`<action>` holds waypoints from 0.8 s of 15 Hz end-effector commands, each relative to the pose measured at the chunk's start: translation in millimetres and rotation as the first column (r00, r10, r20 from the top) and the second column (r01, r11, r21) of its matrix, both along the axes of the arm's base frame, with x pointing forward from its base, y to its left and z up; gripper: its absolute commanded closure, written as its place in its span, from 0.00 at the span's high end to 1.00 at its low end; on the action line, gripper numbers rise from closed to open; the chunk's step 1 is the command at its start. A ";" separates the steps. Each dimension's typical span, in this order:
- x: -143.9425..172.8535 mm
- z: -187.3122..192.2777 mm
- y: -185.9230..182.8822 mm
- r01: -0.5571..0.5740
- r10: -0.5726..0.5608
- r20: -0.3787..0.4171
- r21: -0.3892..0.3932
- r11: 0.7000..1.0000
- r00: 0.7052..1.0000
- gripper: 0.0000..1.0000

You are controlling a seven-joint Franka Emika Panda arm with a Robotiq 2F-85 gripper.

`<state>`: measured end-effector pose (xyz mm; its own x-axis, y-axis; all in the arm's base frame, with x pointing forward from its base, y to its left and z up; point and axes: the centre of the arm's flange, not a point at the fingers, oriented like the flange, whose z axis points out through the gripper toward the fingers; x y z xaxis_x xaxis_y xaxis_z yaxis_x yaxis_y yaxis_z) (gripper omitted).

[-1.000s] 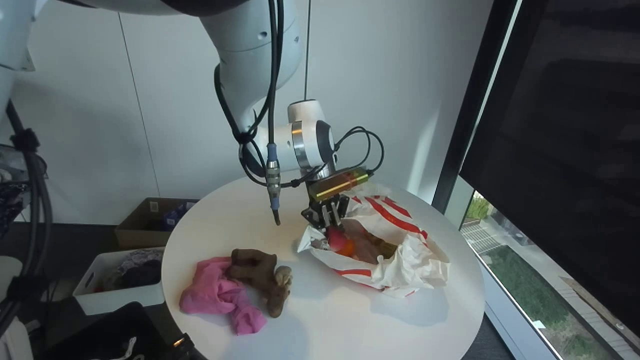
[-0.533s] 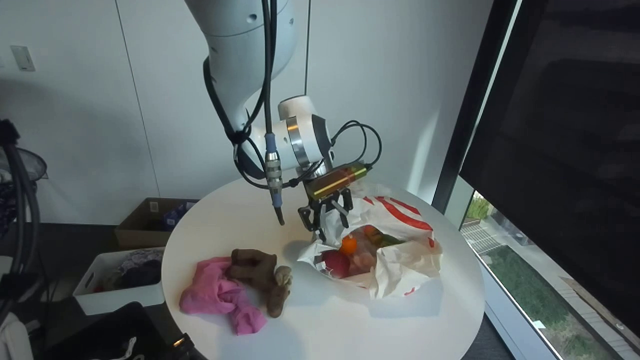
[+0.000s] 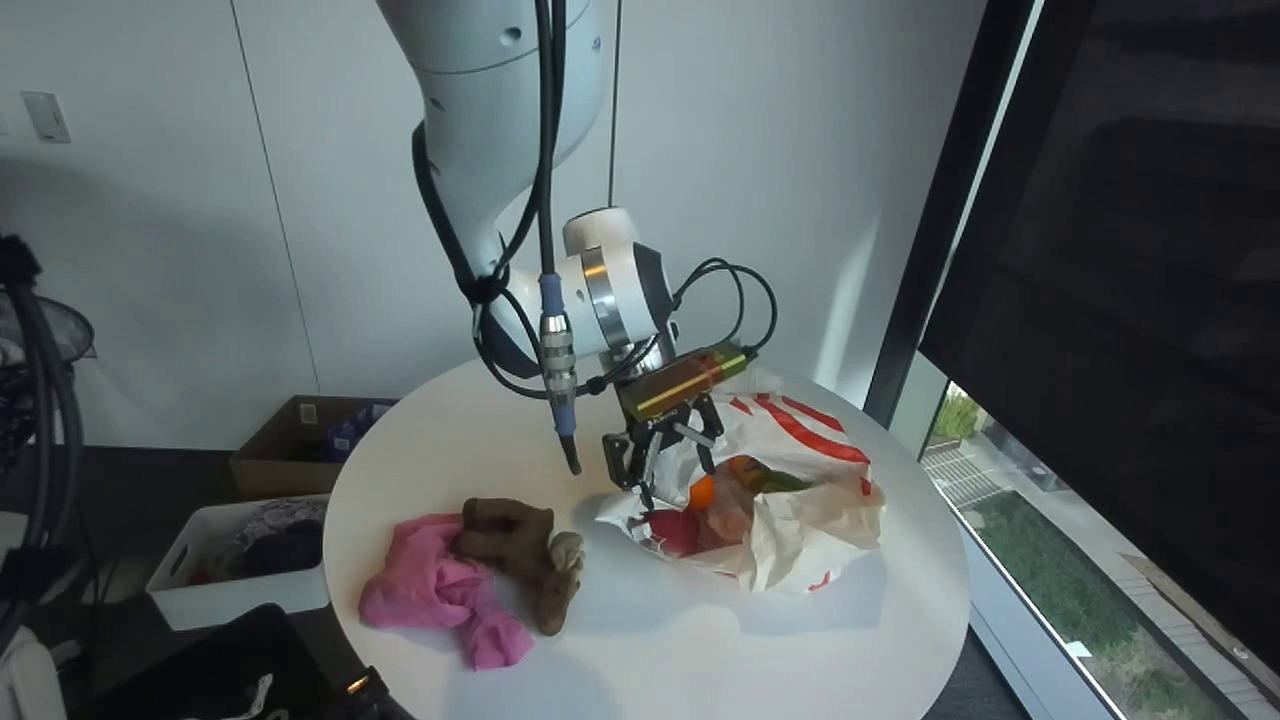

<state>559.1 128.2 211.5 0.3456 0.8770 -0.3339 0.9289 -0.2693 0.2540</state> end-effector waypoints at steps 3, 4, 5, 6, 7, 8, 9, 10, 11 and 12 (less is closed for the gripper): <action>9.1 -23.1 -38.0 -0.026 0.024 0.053 0.053 0.998 0.998 1.00; 13.2 -27.1 -42.4 -0.037 0.033 0.064 0.070 0.997 0.997 1.00; 17.7 -32.7 -46.5 -0.043 0.035 0.083 0.091 0.995 0.996 1.00; 21.8 -37.1 -49.2 -0.047 0.036 0.097 0.111 0.993 0.995 1.00; 25.9 -42.2 -51.6 -0.059 0.046 0.106 0.123 0.991 0.993 1.00; 32.7 -47.0 -55.0 -0.067 0.051 0.119 0.129 0.989 0.992 1.00; 36.6 -52.2 -57.3 -0.070 0.053 0.126 0.137 0.988 0.991 1.00; 40.9 -55.8 -59.0 -0.073 0.054 0.132 0.144 0.987 0.990 1.00; 45.2 -57.9 -59.6 -0.072 0.051 0.137 0.159 0.985 0.989 1.00; 49.6 -60.2 -59.7 -0.070 0.045 0.144 0.172 0.983 0.989 1.00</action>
<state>587.5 69.9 159.5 0.3377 0.9260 -0.1687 0.9103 -0.2757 0.3087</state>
